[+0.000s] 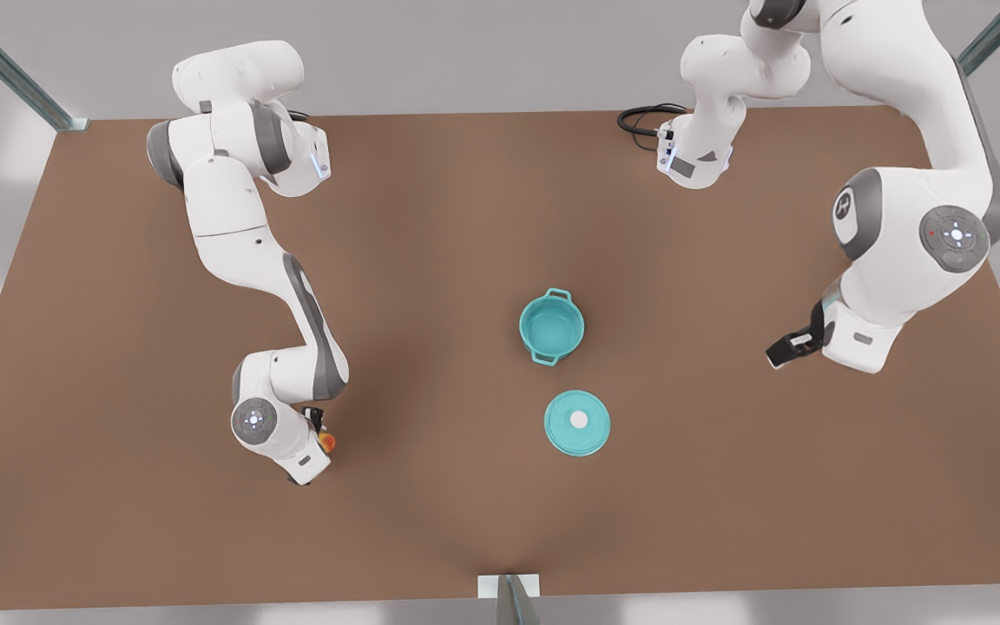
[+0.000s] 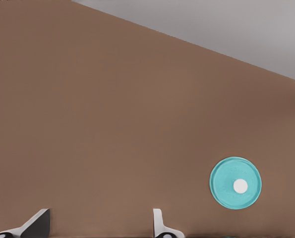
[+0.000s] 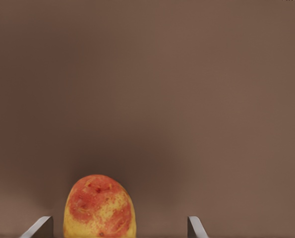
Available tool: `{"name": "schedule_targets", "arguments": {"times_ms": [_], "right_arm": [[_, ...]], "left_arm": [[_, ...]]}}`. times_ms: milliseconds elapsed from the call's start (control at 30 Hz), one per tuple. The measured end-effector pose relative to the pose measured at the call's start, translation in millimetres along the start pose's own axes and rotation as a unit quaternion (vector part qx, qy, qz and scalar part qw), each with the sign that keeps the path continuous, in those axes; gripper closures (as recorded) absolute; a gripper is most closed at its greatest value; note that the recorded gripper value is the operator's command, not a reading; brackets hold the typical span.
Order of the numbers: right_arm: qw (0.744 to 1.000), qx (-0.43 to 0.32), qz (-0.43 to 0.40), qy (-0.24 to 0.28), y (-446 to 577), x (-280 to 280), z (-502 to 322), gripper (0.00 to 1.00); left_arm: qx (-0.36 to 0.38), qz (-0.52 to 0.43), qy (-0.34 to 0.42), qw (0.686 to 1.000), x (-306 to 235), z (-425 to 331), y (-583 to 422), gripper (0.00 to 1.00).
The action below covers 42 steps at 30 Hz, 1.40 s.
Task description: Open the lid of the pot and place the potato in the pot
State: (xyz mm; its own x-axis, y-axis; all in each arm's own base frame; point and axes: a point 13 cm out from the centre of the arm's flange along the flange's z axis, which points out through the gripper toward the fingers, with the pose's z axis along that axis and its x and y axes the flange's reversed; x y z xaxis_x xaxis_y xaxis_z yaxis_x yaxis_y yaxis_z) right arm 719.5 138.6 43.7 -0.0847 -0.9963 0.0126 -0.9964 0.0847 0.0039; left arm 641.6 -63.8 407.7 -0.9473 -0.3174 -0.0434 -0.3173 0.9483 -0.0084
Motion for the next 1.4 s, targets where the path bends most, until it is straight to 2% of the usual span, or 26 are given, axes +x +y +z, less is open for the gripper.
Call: {"name": "schedule_targets", "arguments": {"times_ms": [100, 233, 300, 333, 867, 1067, 1233, 1400], "right_arm": [[1.000, 0.002, -0.003, -0.001, -1, 5, 2, 0.04], [1.000, 0.004, -0.009, -0.001, -3, 8, 2, 0.16], [1.000, 0.005, -0.013, -0.001, -3, 9, 2, 0.27], [1.000, 0.005, -0.015, -0.001, -3, 9, 3, 0.29], [0.999, 0.002, -0.038, -0.008, 2, -3, 10, 0.29], [0.999, 0.002, -0.042, -0.007, 2, -3, 13, 0.52], [0.999, 0.004, -0.048, -0.013, 1, -10, -5, 0.53], [0.997, 0.002, -0.071, -0.030, 10, -48, -47, 0.53]], "left_arm": [[-0.005, 0.038, 0.013, 0.999, 8, 1, -1, 0.00], [-0.011, 0.076, 0.031, 0.997, 17, 5, 2, 0.00], [-0.014, 0.093, 0.037, 0.995, 21, 7, 1, 0.00], [-0.014, 0.100, 0.039, 0.994, 22, 7, 2, 0.00], [-0.017, 0.168, 0.054, 0.984, 30, 11, 0, 0.00], [-0.017, 0.179, 0.055, 0.982, 31, 11, 0, 0.00], [-0.017, 0.186, 0.055, 0.981, 31, 11, 0, 0.00], [-0.017, 0.189, 0.056, 0.980, 30, 10, 2, 0.00]]}}
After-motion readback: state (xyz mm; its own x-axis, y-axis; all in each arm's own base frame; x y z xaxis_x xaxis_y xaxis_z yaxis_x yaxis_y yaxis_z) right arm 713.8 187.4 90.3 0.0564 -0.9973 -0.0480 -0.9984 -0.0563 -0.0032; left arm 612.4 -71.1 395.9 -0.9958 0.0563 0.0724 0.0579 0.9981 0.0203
